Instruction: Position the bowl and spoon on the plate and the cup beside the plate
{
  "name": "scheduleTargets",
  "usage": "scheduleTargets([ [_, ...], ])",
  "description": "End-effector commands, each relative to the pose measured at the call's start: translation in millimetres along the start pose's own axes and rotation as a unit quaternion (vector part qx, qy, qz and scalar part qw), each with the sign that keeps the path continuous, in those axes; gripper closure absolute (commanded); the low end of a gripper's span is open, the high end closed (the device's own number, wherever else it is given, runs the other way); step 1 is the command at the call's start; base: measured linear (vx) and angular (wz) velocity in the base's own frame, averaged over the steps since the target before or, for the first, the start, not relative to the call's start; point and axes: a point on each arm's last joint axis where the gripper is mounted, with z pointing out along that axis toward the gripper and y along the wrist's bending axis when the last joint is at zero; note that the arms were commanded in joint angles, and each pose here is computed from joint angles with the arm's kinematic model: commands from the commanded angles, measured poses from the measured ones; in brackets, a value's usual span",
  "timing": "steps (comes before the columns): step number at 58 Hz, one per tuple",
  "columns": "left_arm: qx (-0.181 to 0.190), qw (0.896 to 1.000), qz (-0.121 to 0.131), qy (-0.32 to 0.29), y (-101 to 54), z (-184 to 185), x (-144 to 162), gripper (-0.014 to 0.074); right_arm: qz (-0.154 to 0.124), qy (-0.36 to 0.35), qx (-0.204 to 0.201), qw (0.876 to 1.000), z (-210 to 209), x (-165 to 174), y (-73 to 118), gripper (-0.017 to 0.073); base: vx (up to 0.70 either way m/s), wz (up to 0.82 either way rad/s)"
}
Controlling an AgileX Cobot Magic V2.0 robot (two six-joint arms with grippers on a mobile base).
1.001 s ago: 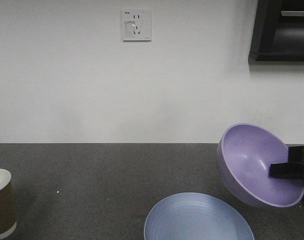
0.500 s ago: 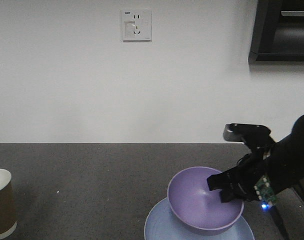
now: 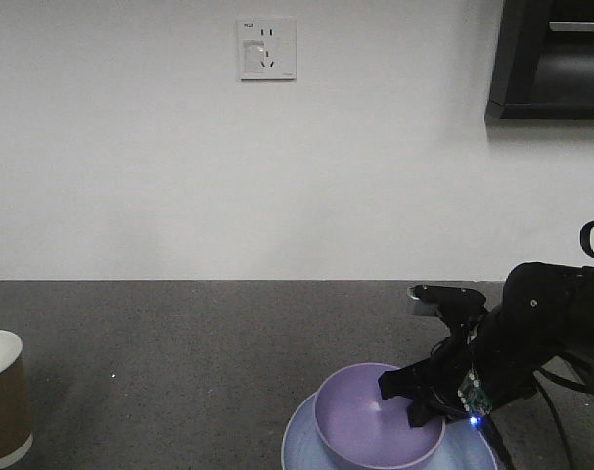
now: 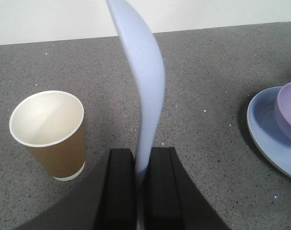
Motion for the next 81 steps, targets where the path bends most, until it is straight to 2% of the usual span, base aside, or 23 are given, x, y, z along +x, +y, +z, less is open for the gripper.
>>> scheduleTargets([
  [1,0.008,0.999,-0.008,-0.048,-2.5,-8,-12,0.0594,-0.004,-0.078,-0.009,0.997,-27,-16,5.7,0.0564,0.0,0.0],
  [11,0.008,0.999,-0.008,-0.043,-2.7,-8,-12,0.0594,-0.02,-0.085,-0.011,0.996,-26,-17,6.1,0.0558,0.0,0.0],
  [47,0.015,0.999,-0.014,-0.03,-3.9,-7,-9,0.0594,-0.027,-0.052,-0.012,0.998,-9,-14,3.6,0.0508,0.0,0.0],
  [56,0.015,0.999,-0.014,-0.03,-3.9,-7,-9,0.0594,-0.02,-0.05,-0.02,0.998,-9,-13,5.1,0.0431,0.0,0.0],
  [75,0.015,0.999,-0.014,-0.03,-3.9,-7,-9,0.0594,-0.021,-0.045,-0.025,0.998,-9,-12,5.9,0.0121,0.0,0.0],
  [81,0.015,0.999,-0.014,-0.03,-3.9,-7,-9,0.0594,-0.023,-0.046,-0.025,0.998,-11,-12,6.1,0.006,0.0,0.0],
])
